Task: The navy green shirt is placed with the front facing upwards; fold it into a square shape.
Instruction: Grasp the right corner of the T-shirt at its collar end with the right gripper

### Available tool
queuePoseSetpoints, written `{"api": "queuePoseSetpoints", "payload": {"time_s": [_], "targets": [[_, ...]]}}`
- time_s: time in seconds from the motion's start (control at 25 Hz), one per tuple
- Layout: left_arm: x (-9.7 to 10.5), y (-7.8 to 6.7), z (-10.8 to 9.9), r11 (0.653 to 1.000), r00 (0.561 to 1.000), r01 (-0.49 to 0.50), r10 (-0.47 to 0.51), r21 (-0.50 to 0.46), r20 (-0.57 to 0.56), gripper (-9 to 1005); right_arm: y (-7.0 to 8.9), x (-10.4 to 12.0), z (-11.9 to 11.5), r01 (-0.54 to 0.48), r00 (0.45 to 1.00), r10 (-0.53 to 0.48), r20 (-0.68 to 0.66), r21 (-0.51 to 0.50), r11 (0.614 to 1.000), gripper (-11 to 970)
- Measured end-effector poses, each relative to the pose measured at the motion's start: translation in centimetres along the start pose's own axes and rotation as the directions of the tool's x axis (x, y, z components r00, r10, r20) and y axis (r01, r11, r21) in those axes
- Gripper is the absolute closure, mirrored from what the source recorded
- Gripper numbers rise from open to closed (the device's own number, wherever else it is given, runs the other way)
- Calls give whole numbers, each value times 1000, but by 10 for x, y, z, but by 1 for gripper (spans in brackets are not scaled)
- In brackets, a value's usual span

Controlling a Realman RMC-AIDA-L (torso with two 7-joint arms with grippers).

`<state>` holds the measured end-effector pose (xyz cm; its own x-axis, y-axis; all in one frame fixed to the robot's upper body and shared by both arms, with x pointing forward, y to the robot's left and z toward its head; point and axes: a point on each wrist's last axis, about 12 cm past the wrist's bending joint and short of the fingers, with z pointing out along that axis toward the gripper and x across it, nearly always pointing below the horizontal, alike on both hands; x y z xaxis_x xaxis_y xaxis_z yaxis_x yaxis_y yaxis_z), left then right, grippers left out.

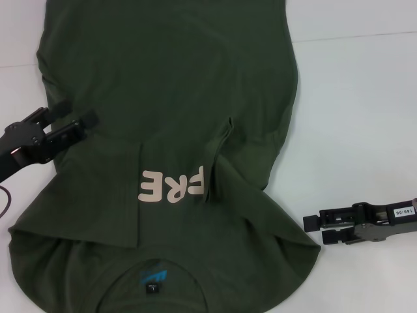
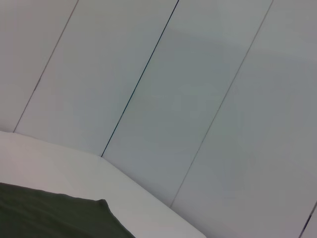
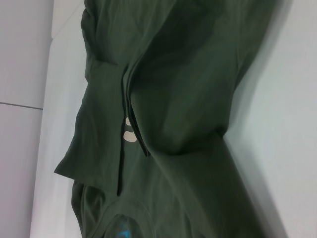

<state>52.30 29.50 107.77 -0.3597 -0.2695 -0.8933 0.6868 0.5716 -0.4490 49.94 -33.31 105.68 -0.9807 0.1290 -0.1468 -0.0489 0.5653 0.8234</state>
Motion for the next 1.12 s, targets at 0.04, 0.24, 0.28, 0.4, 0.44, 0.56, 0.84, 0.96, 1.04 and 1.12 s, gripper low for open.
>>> {"api": "queuePoseSetpoints", "payload": {"time_s": [0.04,0.24,0.28,0.4,0.44,0.56,0.84,0.96,1.04,1.12], "targets": [[0,0,0,1000,1000,0,0,0,0,92,1,-1,0,2,1000,-2,0,0,1000,15],[0,0,-1,1000,1000,1,-1,-2,1,92,4,-2,0,9,1000,-9,-11,-10,1000,16],[0,0,-1,1000,1000,2,-2,-3,1,93,5,-3,0,13,1000,-13,-12,-14,1000,16],[0,0,-1,1000,1000,2,-2,-4,2,93,10,-5,-6,35,999,-35,-3,-32,999,16],[0,0,-1,1000,1000,2,-2,-4,2,93,13,-7,-8,44,999,-44,0,-38,998,16],[0,0,-2,1000,1000,2,-2,-5,4,93,20,-10,-11,63,998,-63,-2,-42,997,17],[0,0,-1,1000,1000,8,-8,-6,8,93,36,-20,-18,93,995,-90,-41,60,994,17],[0,1,-1,1000,1000,9,-8,-7,9,93,39,-22,-17,92,994,-86,-66,89,992,18],[0,0,-1,1000,1000,10,-10,-7,10,93,41,-23,-13,93,993,-85,-83,101,991,18],[1,0,-1,1000,1000,13,-13,-7,12,93,41,-24,-12,92,993,-84,-88,101,991,18]]}}
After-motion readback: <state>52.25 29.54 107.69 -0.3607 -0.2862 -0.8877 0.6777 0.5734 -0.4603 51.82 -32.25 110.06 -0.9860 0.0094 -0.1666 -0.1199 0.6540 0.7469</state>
